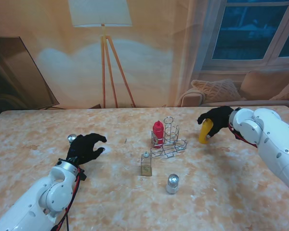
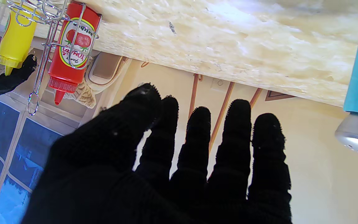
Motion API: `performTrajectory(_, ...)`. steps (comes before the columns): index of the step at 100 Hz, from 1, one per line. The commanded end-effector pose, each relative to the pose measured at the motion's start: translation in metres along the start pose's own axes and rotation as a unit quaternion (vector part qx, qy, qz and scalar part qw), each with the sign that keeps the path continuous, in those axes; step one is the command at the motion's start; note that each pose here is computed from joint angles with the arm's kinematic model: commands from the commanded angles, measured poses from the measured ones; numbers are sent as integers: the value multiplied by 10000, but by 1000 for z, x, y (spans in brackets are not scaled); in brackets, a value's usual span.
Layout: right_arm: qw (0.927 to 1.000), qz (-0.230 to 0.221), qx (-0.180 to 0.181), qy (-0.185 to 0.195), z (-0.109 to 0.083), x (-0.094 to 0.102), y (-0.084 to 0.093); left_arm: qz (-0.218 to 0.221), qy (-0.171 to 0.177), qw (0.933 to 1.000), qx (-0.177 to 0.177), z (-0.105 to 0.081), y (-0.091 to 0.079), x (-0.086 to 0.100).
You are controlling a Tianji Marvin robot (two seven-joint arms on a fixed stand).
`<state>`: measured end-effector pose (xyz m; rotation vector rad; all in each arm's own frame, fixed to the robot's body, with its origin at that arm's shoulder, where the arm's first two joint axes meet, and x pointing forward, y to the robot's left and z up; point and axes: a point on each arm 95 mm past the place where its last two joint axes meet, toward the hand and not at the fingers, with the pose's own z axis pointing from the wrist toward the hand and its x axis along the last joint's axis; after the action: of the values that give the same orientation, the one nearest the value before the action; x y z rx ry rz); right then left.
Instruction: Place the seasoning bottles into the rack
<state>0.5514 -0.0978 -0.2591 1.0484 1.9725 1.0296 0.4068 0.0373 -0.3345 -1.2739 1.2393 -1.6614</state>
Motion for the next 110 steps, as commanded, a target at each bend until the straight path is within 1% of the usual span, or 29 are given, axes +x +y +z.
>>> performTrajectory(1, 10000, 24, 59, 33, 4, 5, -4, -11, -5, 10000, -76, 0, 2, 1)
performTrajectory(18, 10000, 36, -34, 23, 8, 7, -5, -5, -5, 10000, -70, 0, 2, 1)
performTrajectory(35, 10000, 85, 39, -13, 14, 8, -9, -4, -3, 10000, -65, -1, 2, 1)
performTrajectory(47, 9999, 152, 17, -64, 18, 9, -13, -1, 1, 10000, -59, -1, 1, 1)
performTrajectory(74, 9993, 261, -222, -160, 25, 10, -14, -6, 4, 10000, -62, 0, 1, 3)
performTrajectory(101, 9986, 424, -241, -179, 29, 12, -15, 1, 2, 10000, -54, -1, 0, 4)
performTrajectory(110, 9982, 477, -315, -186, 30, 12, -16, 3, 3, 10000, -55, -1, -1, 4)
